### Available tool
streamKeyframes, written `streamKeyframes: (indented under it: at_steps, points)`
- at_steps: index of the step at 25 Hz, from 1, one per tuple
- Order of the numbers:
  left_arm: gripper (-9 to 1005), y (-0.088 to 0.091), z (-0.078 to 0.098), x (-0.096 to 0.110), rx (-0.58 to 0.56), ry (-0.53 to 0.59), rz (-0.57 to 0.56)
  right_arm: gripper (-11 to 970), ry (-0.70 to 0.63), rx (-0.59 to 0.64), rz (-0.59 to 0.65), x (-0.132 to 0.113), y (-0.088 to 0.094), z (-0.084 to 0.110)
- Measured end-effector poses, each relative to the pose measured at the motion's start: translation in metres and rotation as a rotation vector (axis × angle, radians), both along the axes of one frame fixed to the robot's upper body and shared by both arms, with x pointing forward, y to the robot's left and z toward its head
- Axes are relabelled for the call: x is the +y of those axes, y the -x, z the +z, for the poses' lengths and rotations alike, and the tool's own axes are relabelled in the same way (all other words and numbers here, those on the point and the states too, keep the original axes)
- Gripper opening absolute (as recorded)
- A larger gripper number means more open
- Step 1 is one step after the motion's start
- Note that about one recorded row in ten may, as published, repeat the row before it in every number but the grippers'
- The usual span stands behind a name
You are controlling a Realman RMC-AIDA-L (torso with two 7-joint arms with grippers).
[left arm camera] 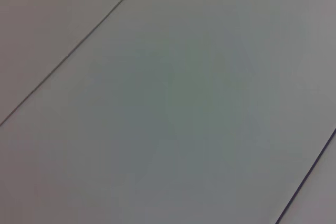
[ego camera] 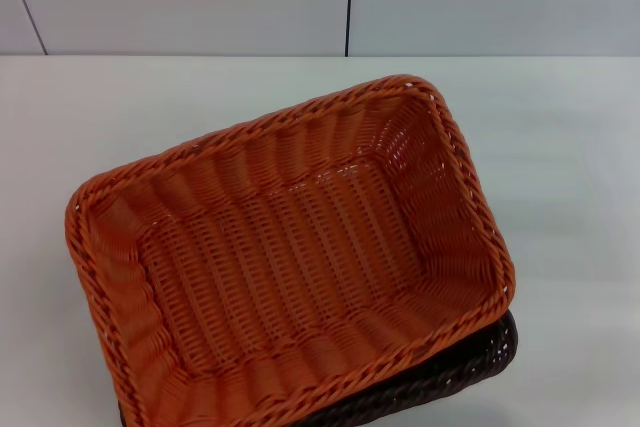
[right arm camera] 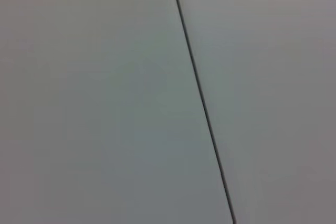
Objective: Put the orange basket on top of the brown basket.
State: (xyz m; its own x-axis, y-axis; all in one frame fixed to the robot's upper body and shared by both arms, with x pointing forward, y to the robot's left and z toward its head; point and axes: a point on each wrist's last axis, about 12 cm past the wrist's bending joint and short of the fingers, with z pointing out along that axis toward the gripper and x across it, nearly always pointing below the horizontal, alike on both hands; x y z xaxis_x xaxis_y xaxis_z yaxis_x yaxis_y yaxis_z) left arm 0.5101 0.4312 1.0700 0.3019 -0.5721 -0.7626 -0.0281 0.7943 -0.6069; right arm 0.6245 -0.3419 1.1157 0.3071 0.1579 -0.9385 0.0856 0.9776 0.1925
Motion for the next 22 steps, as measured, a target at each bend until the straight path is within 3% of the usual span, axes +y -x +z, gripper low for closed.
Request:
streamKeyframes:
  at_steps: [10, 22]
  points:
    - [801, -0.0091, 0.0074, -0.0014, -0.014, -0.016, -0.034, 719, -0.046, -0.006, -0.04, -0.0052, 0.0049, -0.004]
    - [801, -0.0062, 0.0058, -0.0003, -0.002, 0.005, -0.067, 719, -0.048, 0.003, -0.045, -0.007, 0.0091, -0.0082]
